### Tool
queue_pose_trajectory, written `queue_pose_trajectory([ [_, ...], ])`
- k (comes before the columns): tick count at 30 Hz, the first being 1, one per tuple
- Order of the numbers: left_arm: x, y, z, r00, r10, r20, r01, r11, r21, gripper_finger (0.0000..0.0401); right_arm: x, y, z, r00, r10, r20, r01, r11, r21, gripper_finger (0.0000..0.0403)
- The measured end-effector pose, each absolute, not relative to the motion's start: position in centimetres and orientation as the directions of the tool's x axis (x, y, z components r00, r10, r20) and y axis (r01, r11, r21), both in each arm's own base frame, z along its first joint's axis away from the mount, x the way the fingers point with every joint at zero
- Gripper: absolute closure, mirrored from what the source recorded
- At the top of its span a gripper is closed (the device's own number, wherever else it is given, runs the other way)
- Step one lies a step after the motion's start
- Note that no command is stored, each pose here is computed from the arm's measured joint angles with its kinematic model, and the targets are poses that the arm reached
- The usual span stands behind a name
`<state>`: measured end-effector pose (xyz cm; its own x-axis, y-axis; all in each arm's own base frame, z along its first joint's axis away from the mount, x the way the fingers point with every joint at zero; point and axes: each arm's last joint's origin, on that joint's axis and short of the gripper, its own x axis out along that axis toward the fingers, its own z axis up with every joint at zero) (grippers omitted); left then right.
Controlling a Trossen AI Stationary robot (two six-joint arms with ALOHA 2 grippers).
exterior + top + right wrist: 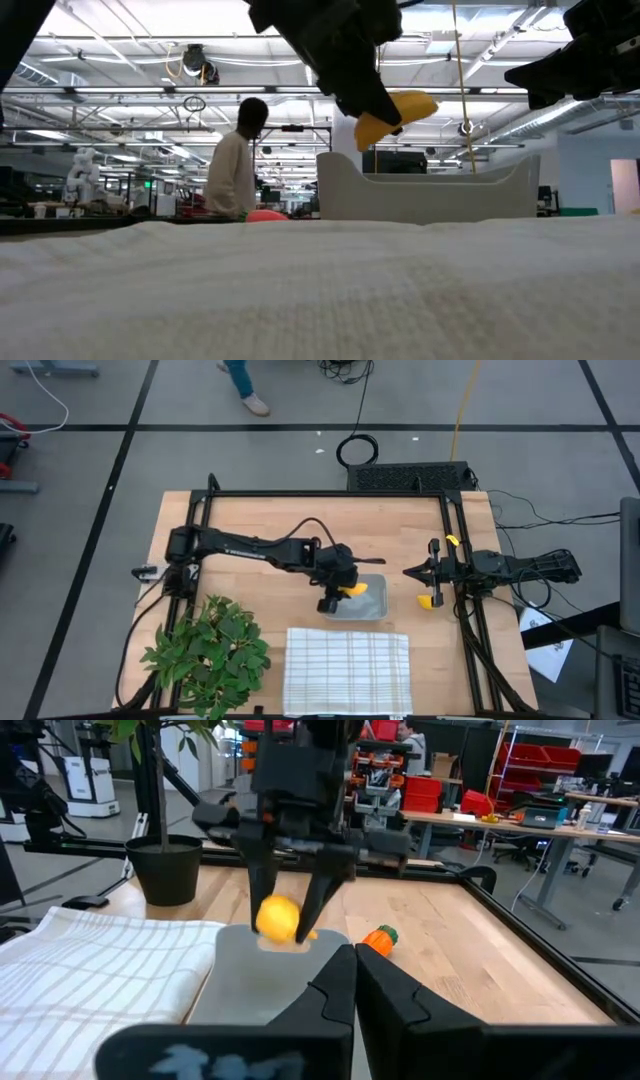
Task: Pick and placing Produce into tupperware
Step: Put the yellow banana into the gray bin
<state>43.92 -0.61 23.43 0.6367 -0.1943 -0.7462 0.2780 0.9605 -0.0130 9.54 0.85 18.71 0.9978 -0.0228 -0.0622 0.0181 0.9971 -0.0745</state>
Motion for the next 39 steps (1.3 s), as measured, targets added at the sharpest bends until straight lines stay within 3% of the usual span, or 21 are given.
queue_pose_trajectory([
  [8, 46.1, -1.6, 22.5, 0.62, -0.238, -0.748, 0.311, 0.949, -0.044, 0.0242, 9.5, 0.9, 18.7, 0.998, -0.023, -0.062, 0.018, 0.997, -0.074, 0.0403],
  [21, 45.9, -2.1, 21.0, 0.555, -0.258, -0.79, 0.327, 0.942, -0.078, 0.0242, 9.7, 0.9, 18.2, 0.998, -0.022, -0.063, 0.018, 0.997, -0.074, 0.0403],
  [26, 46.1, -2.0, 19.3, 0.517, -0.247, -0.82, 0.325, 0.942, -0.079, 0.0242, 10.1, 0.9, 17.5, 0.999, -0.023, 0.042, 0.025, 0.998, -0.059, 0.0403],
  [30, 46.2, -2.3, 18.7, 0.51, -0.187, -0.84, 0.344, 0.939, 0.0, 0.0242, 10.0, 0.9, 18.5, 0.986, -0.025, 0.167, 0.034, 0.998, -0.053, 0.0403],
  [39, 46.2, -3.0, 18.7, 0.522, -0.151, -0.84, 0.407, 0.909, 0.09, 0.0242, 10.1, 0.9, 18.4, 0.988, -0.024, 0.153, 0.03, 0.999, -0.039, 0.0403],
])
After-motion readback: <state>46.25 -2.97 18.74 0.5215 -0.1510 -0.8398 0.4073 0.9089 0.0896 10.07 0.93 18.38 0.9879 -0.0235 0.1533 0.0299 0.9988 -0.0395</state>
